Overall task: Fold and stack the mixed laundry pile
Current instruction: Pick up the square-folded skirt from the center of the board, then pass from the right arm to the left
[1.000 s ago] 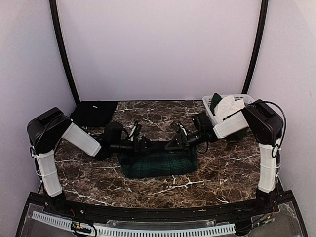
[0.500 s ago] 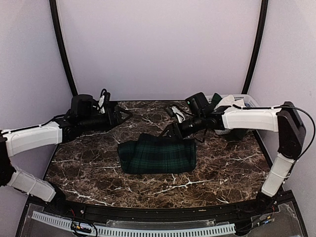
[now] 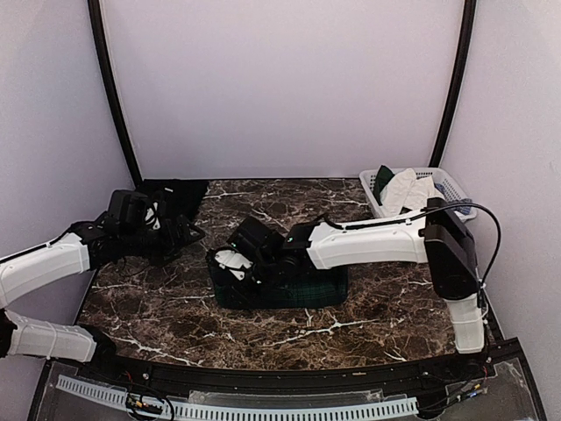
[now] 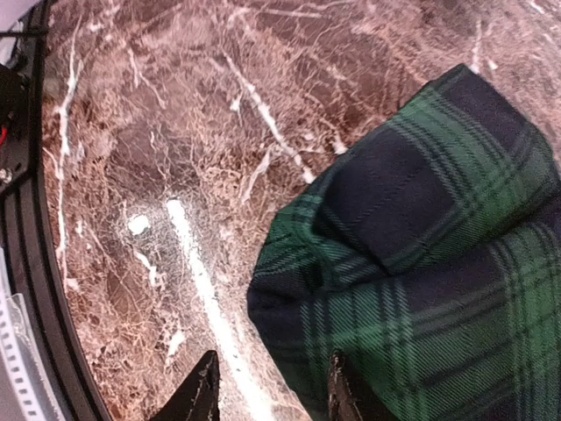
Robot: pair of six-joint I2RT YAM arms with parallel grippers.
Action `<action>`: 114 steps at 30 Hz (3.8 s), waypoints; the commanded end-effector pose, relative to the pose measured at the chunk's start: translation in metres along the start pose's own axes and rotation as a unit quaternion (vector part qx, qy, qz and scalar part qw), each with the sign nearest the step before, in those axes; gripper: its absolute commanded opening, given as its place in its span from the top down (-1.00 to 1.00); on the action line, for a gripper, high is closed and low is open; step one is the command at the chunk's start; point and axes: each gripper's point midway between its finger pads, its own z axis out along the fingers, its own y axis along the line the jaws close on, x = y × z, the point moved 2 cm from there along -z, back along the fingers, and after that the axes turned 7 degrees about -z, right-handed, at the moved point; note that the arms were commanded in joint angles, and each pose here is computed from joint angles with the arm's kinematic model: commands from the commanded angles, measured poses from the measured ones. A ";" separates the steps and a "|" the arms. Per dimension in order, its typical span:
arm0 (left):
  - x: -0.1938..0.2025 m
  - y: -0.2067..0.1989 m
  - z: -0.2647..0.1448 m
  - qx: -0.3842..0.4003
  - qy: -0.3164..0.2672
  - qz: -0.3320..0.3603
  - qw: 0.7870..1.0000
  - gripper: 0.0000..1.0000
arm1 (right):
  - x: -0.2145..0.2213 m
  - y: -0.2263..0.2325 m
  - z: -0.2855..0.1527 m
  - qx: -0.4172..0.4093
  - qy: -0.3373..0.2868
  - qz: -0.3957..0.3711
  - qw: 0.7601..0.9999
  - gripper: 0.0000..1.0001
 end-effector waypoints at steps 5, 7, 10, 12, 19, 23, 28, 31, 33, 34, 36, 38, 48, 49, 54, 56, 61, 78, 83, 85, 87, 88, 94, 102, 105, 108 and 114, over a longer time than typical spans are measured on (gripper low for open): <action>0.022 0.035 0.002 -0.042 0.028 -0.049 0.997 -0.98 | -0.010 -0.003 0.037 0.074 0.036 -0.052 0.995 0.19; 0.025 0.039 0.004 -0.043 0.034 -0.055 0.997 -0.98 | 0.000 -0.003 0.050 0.077 0.057 -0.062 0.993 0.20; 0.027 0.045 0.006 -0.054 0.036 -0.067 0.996 -0.98 | 0.026 -0.001 0.072 0.077 0.100 -0.070 0.990 0.20; 0.029 0.049 0.007 -0.059 0.038 -0.076 0.995 -0.98 | 0.042 0.003 0.080 0.074 0.122 -0.073 0.987 0.17; 0.043 0.057 0.019 -0.032 0.066 -0.109 0.991 -0.98 | 0.069 -0.002 0.090 0.086 0.156 -0.083 0.980 0.48; 0.045 0.052 0.022 -0.011 0.074 -0.107 0.991 -0.98 | 0.047 -0.005 0.076 0.102 0.127 -0.096 0.982 1.00; 0.047 0.047 0.025 0.007 0.083 -0.109 0.991 -0.98 | 0.005 -0.002 0.046 0.104 0.059 -0.106 0.987 1.00; 0.046 0.042 0.031 0.030 0.083 -0.121 0.989 -0.98 | -0.013 -0.001 0.029 0.105 0.016 -0.104 0.989 1.00; 0.047 0.043 0.035 0.035 0.088 -0.131 0.987 -0.98 | -0.017 -0.002 0.023 0.106 0.002 -0.102 0.989 1.00; 0.047 0.043 0.037 0.036 0.089 -0.134 0.986 -0.98 | -0.017 -0.003 0.021 0.109 -0.001 -0.101 0.989 1.00; 0.047 0.041 0.040 0.045 0.092 -0.141 0.985 -0.98 | -0.018 -0.004 0.017 0.111 -0.008 -0.100 0.989 1.00; 0.045 0.035 0.044 0.066 0.093 -0.144 0.983 -0.98 | -0.019 -0.005 0.015 0.111 -0.014 -0.098 0.989 1.00; 0.056 0.025 0.062 0.095 0.124 -0.164 0.974 -0.98 | -0.040 -0.017 0.009 0.117 -0.042 -0.086 0.989 1.00; 0.059 0.023 0.064 0.096 0.129 -0.165 0.973 -0.98 | -0.043 -0.018 0.009 0.118 -0.043 -0.086 0.988 1.00; 0.072 0.020 0.084 0.096 0.153 -0.185 0.966 -0.98 | -0.052 -0.019 0.009 0.121 -0.052 -0.086 0.988 1.00; 0.076 0.016 0.090 0.103 0.162 -0.189 0.963 -0.98 | -0.054 -0.020 0.008 0.122 -0.054 -0.086 0.987 1.00; 0.069 0.005 0.094 0.126 0.152 -0.182 0.963 -0.97 | -0.051 -0.019 0.009 0.117 -0.052 -0.087 0.988 1.00; 0.076 -0.017 0.103 0.151 0.175 -0.170 0.958 -0.98 | -0.050 -0.008 -0.002 0.086 -0.075 -0.093 0.989 1.00; 0.087 -0.010 0.111 0.131 0.187 -0.175 0.958 -0.98 | -0.059 -0.012 -0.006 0.089 -0.083 -0.093 0.988 1.00; 0.089 -0.010 0.115 0.124 0.189 -0.172 0.959 -0.98 | -0.063 -0.011 -0.007 0.088 -0.086 -0.093 0.988 1.00; 0.089 -0.014 0.119 0.125 0.191 -0.169 0.959 -0.98 | -0.065 -0.010 -0.008 0.084 -0.090 -0.091 0.988 1.00; 0.090 -0.014 0.121 0.126 0.193 -0.166 0.959 -0.98 | -0.066 -0.009 -0.009 0.082 -0.091 -0.091 0.988 1.00; 0.083 -0.024 0.127 0.126 0.189 -0.143 0.963 -0.53 | -0.067 -0.009 -0.012 0.080 -0.094 -0.084 0.989 1.00; 0.064 -0.037 0.129 0.088 0.167 -0.074 0.979 0.64 | -0.069 -0.017 -0.032 0.088 -0.109 -0.062 0.988 0.92; 0.059 -0.036 0.131 0.060 0.161 -0.044 0.984 0.98 | -0.069 -0.025 -0.046 0.095 -0.114 -0.053 0.987 0.53; 0.047 -0.045 0.130 0.057 0.148 -0.022 0.987 1.00 | -0.066 -0.031 -0.066 0.108 -0.123 -0.035 0.986 0.16; 0.014 -0.045 0.132 0.027 0.124 0.024 0.992 1.00 | -0.052 -0.033 -0.106 0.112 -0.139 -0.016 0.984 -0.39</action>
